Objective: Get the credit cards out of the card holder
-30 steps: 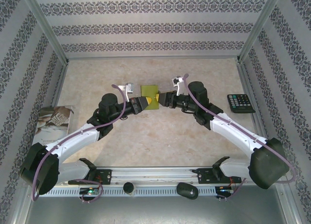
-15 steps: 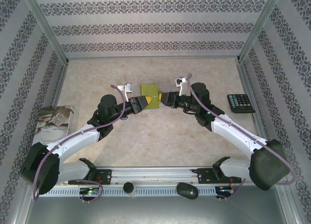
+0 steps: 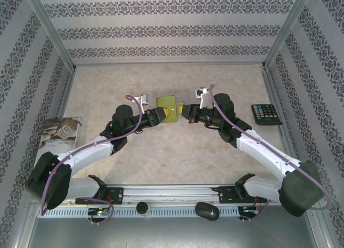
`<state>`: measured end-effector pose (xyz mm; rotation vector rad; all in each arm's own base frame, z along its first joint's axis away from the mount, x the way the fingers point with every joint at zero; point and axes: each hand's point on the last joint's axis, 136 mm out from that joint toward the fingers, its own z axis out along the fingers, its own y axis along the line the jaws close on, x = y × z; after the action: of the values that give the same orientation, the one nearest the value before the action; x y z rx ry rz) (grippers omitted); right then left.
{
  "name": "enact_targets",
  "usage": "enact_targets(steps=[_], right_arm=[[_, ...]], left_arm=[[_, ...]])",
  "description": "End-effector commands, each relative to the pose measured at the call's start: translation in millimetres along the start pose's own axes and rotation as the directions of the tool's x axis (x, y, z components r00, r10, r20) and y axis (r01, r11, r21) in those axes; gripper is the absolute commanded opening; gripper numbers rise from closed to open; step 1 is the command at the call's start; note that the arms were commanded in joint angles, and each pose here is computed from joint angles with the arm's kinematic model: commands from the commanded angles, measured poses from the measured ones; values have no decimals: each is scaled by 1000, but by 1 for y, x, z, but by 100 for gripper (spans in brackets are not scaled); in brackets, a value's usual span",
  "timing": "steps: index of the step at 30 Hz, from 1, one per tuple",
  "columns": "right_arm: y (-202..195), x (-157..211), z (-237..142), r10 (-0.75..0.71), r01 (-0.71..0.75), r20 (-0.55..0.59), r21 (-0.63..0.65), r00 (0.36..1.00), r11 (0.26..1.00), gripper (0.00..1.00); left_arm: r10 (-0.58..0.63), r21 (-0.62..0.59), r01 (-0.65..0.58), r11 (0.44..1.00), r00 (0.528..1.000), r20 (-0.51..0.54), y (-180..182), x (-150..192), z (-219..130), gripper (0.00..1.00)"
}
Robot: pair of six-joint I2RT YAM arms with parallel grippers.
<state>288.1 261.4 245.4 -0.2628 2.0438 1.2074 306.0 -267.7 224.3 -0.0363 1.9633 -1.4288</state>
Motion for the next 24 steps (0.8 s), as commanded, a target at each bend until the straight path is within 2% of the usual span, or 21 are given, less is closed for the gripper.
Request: enact_targets(steps=[1, 10, 13, 17, 24], right_arm=[[-5, 19, 0, -8, 10, -44, 33, 999, 999, 0], [-32, 73, 15, 23, 0, -168, 135, 986, 991, 0], [-35, 80, 21, 20, 10, -188, 155, 982, 988, 0], [-47, 85, 28, 28, 16, -210, 204, 977, 979, 0], [-55, 92, 39, 17, 49, -260, 245, 965, 968, 0]], left_arm=[[-84, -93, 79, 993, 995, -52, 42, 21, 7, 38], [-220, -242, 184, 953, 967, -131, 115, 72, 20, 40], [-232, -328, 173, 929, 961, -148, 133, 84, 17, 46], [-282, -440, 185, 879, 945, -166, 158, 99, 10, 47], [-347, -489, 221, 844, 920, -183, 176, 117, 7, 47]])
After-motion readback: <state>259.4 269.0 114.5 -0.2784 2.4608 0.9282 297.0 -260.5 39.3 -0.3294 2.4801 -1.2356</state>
